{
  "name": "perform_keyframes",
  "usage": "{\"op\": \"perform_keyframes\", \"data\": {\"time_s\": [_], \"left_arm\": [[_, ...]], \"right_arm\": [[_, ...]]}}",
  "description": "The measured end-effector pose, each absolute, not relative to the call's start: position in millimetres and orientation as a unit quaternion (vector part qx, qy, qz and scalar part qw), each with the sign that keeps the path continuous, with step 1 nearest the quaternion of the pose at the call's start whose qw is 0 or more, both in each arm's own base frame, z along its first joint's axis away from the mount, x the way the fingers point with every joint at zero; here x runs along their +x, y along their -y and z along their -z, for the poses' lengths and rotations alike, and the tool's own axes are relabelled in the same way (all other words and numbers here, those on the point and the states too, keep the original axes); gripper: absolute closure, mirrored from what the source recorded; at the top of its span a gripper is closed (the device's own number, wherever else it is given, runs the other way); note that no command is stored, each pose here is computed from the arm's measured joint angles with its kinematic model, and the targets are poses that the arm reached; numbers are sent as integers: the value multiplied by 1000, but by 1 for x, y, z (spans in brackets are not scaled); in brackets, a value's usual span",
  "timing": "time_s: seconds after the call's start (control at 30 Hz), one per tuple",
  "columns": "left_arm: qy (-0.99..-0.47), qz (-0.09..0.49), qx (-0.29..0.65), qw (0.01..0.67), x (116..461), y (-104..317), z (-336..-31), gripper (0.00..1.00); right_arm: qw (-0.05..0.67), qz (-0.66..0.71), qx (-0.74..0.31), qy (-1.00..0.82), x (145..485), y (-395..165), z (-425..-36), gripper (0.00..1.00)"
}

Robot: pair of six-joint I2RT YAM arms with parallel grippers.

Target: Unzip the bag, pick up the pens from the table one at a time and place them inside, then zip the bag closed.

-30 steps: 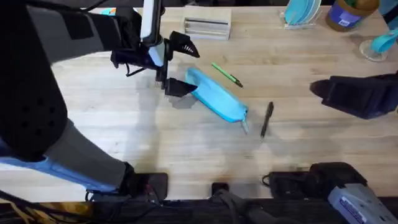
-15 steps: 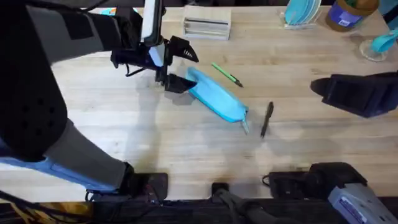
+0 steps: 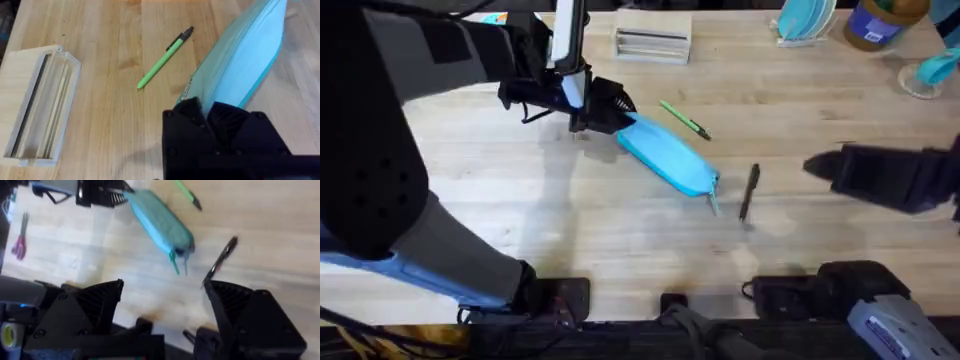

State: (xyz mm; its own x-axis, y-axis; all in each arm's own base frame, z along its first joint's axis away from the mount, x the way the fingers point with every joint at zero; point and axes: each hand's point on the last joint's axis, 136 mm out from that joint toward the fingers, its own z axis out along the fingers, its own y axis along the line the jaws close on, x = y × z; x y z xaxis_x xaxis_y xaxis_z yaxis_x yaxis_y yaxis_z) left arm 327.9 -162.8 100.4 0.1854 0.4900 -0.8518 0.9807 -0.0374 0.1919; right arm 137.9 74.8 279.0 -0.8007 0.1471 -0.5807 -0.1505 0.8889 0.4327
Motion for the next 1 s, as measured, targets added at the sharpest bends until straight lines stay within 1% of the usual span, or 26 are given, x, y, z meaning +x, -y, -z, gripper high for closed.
{"op": "perform_keyframes", "data": {"time_s": [0.13,0.33,0.53,0.67,0.8,0.87,1.0], "left_arm": [[-562,302,654,406,328,163,-100,957],[-562,302,654,406,328,163,-100,957],[-562,302,654,406,328,163,-100,957],[-562,302,654,406,328,163,-100,957],[-562,302,654,407,328,163,-100,957],[-562,302,654,406,328,163,-100,957],[-562,302,654,406,328,163,-100,958]], "right_arm": [[273,-236,11,-932,129,-75,-258,4],[256,-237,15,-937,132,-75,-228,4],[220,-246,19,-944,141,-79,-177,4],[198,-270,8,-942,142,-91,-153,4],[198,-274,-3,-941,142,-96,-154,4],[181,-278,-12,-943,146,-102,-151,4],[177,-288,-31,-941,158,-116,-150,4]]}}
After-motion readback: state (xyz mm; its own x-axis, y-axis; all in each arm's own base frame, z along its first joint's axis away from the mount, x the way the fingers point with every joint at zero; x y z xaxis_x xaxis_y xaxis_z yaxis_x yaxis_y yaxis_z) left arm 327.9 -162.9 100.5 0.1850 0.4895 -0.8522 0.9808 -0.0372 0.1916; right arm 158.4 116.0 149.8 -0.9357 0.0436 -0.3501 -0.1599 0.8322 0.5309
